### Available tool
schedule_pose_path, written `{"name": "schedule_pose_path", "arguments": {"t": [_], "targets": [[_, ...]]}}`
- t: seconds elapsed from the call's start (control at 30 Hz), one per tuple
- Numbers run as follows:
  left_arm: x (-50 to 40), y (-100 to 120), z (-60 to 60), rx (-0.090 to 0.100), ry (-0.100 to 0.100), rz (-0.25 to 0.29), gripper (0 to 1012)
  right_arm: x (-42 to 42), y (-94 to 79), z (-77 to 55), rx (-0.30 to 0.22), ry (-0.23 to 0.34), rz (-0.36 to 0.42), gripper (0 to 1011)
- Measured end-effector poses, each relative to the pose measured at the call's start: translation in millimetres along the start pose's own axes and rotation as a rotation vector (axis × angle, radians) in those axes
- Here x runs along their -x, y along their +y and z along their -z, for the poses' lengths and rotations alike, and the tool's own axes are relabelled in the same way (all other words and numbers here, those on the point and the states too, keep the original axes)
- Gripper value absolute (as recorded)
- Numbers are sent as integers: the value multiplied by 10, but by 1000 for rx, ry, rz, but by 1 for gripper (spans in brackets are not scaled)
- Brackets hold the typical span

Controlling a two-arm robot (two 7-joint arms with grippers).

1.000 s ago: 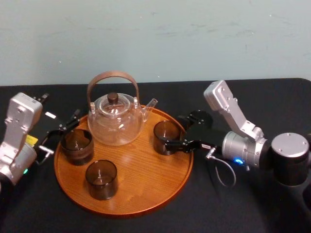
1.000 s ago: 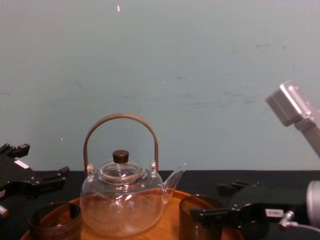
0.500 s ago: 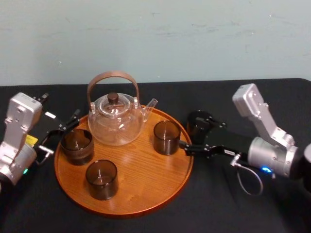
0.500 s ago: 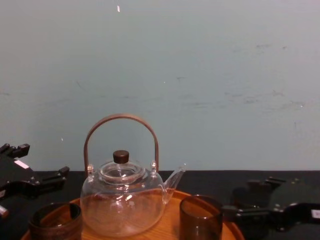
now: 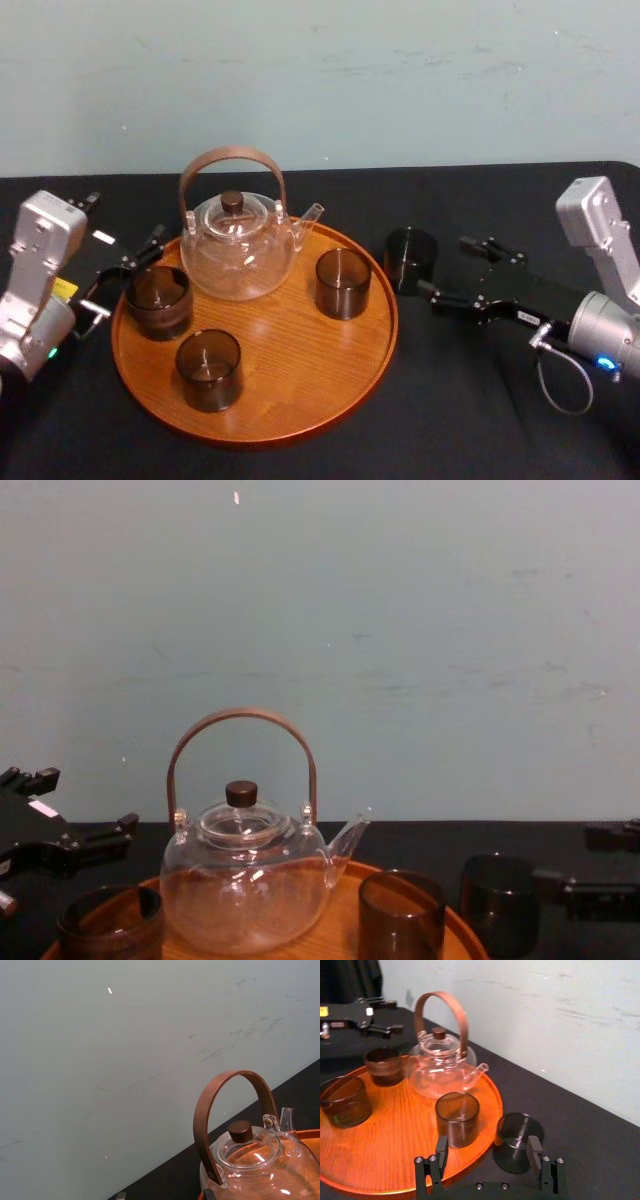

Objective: Pick up the glass from the table and place it on the tray.

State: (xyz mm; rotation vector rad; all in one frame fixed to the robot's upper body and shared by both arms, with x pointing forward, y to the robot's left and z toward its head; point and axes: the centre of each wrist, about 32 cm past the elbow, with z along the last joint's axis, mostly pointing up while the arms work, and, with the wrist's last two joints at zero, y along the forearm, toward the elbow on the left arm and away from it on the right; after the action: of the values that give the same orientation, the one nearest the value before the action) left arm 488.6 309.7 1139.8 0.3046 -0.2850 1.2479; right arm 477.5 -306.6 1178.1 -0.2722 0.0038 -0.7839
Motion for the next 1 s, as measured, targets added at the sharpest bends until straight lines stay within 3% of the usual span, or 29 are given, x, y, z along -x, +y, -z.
{"name": "schedule_pose_path", "arguments": {"t": [0.33,0.6,1.0], "targets": [[0,0,0,0,0,0,1001,-10,-44,-2,-1,81,95,1002],[0,0,0,0,0,0,1001,-54,35,-18,60,164,157,1002],[0,0,0,0,0,0,1001,-118,189,-13,110,196,172,1002]]}}
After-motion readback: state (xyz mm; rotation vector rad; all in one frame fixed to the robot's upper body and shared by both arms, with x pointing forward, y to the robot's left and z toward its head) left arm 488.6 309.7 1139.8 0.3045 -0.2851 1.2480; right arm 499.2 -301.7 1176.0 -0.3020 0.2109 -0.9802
